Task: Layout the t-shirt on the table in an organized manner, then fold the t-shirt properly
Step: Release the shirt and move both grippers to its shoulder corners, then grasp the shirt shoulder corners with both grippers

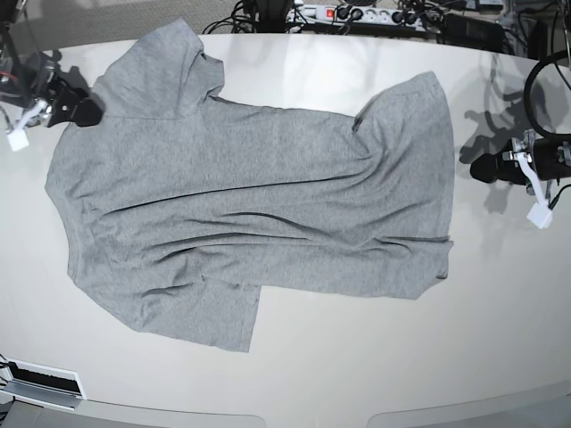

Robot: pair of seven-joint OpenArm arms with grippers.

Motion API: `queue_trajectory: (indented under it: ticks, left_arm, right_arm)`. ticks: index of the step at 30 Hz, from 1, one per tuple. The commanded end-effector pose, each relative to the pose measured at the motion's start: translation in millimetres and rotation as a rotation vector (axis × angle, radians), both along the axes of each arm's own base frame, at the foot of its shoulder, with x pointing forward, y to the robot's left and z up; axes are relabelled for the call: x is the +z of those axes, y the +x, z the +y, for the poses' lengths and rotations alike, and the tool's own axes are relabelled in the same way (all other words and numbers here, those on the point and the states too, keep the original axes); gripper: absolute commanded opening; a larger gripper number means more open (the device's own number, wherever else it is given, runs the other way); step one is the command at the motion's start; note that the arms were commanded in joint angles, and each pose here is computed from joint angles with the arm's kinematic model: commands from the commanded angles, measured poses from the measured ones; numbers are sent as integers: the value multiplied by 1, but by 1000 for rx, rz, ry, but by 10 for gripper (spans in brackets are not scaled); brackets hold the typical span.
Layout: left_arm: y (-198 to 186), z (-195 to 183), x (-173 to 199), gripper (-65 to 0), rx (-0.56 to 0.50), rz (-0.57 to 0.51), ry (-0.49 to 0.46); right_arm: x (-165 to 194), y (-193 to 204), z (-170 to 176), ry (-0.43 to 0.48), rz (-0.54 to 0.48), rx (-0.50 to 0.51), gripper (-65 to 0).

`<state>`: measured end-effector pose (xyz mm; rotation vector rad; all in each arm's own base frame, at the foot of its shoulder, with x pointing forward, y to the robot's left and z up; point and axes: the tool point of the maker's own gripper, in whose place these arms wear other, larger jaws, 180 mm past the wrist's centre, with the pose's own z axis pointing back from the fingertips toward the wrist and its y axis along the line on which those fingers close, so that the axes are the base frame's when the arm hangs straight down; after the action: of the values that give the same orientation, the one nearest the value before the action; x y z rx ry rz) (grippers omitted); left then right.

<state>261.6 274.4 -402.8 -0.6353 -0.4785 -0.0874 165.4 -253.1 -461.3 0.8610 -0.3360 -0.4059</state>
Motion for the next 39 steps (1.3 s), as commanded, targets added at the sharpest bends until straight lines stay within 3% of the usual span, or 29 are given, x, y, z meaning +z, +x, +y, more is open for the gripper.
queue_trajectory:
  ticks: [1, 7, 9, 12, 13, 21, 25, 27, 32, 39]
  left_arm:
    - [14, 8, 18, -650, 11, -59, -2]
    - [13, 7, 19, -650, 11, -56, -11]
    - [14, 9, 23, -650, 36, -72, -37]
    - [11, 16, 28, -650, 89, -90, -71]
    - [7, 19, 27, -650, 105, -85, -74]
    - [-40, 46, 12, -650, 299, -52, -126]
    - [-67, 41, -7, -348, 360, -7, -155]
    - [-73, 38, -12, -250, 389, 6, -168]
    - [-77, 30, -17, -240, 399, 12, -190]
    - [-76, 29, -18, -240, 401, 9, -193]
  right_arm:
    - [3, 3, -5, -20, -6, 8, -256]
    - [5, 5, -13, -39, -12, 3, -285]
    - [7, 5, -18, -49, -11, 5, -383]
    - [8, 4, -22, -59, -6, 15, -608]
    - [8, 3, -23, -61, -4, 17, -650]
    - [3, -3, -24, -89, 28, 42, -650]
    - [4, -1, -24, -84, 21, 37, -650]
    - [4, 0, -24, -84, 18, 34, -632]
    - [4, 1, -24, -81, 11, 26, -345]
    - [3, 10, -31, -116, -19, -20, -347]
